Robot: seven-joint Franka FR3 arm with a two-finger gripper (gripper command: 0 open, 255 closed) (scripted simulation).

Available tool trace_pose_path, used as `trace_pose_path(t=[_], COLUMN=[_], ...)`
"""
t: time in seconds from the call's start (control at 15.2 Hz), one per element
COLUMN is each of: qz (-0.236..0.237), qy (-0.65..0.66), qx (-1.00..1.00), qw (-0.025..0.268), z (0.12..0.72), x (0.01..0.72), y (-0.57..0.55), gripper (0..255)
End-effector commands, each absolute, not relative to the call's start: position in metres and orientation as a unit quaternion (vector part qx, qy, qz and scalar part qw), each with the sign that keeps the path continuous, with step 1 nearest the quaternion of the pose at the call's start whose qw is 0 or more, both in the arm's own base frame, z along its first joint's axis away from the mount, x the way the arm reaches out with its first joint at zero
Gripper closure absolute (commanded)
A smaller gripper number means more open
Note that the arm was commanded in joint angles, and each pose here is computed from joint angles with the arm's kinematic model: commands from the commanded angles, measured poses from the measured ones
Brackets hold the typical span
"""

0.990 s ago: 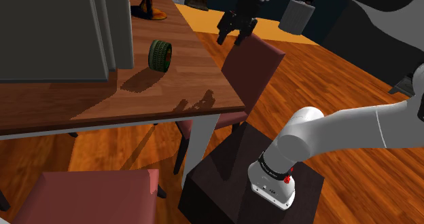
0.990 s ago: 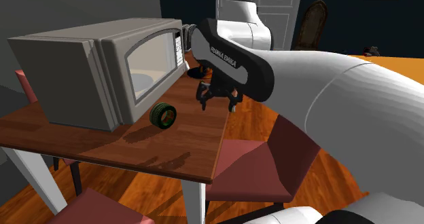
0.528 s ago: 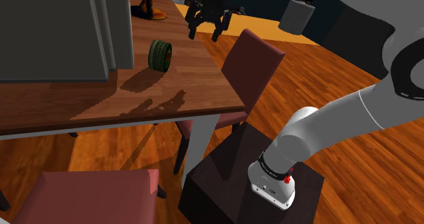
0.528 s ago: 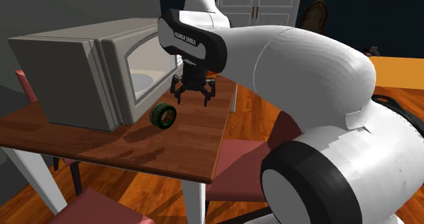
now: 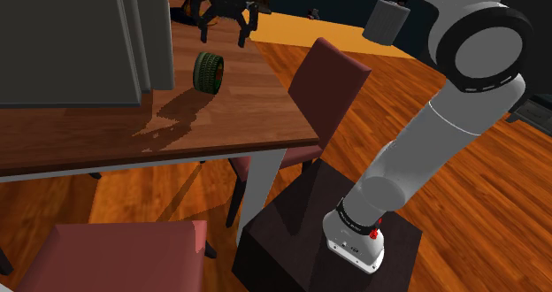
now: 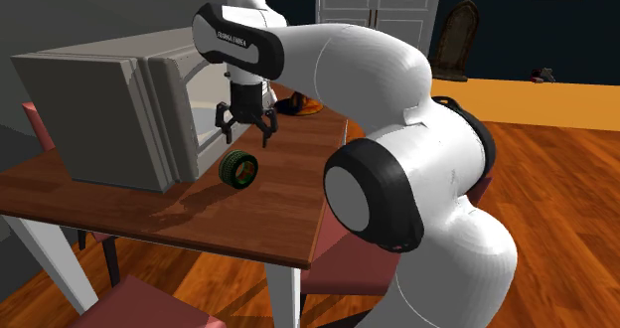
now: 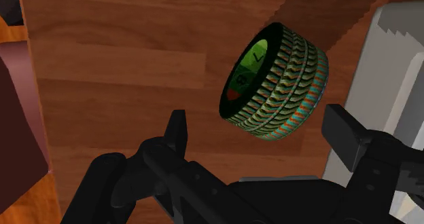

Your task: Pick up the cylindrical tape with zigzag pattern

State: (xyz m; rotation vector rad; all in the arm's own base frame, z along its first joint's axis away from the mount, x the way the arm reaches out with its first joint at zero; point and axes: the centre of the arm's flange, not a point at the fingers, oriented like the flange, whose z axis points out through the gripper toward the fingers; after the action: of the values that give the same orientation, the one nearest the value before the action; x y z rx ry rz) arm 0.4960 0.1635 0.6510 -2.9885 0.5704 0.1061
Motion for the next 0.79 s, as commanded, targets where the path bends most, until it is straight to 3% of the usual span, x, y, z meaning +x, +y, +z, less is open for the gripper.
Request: trace_pose_path(t=[0.0,0.59,0.66,0.73], qz=[0.051,0.051,0.051,0.051], qy=[0.201,0.201,0.201,0.201], qx=[-0.977,-0.977,-0.977,-0.977], qw=[0.047,0.047,0.047,0.047], z=[0.647,0.607,0.607,0.606], x=[0.519,0.519,0.519,0.52], y=[0.182,0.182,0.183,0.183], gripper=[0,0,255,255])
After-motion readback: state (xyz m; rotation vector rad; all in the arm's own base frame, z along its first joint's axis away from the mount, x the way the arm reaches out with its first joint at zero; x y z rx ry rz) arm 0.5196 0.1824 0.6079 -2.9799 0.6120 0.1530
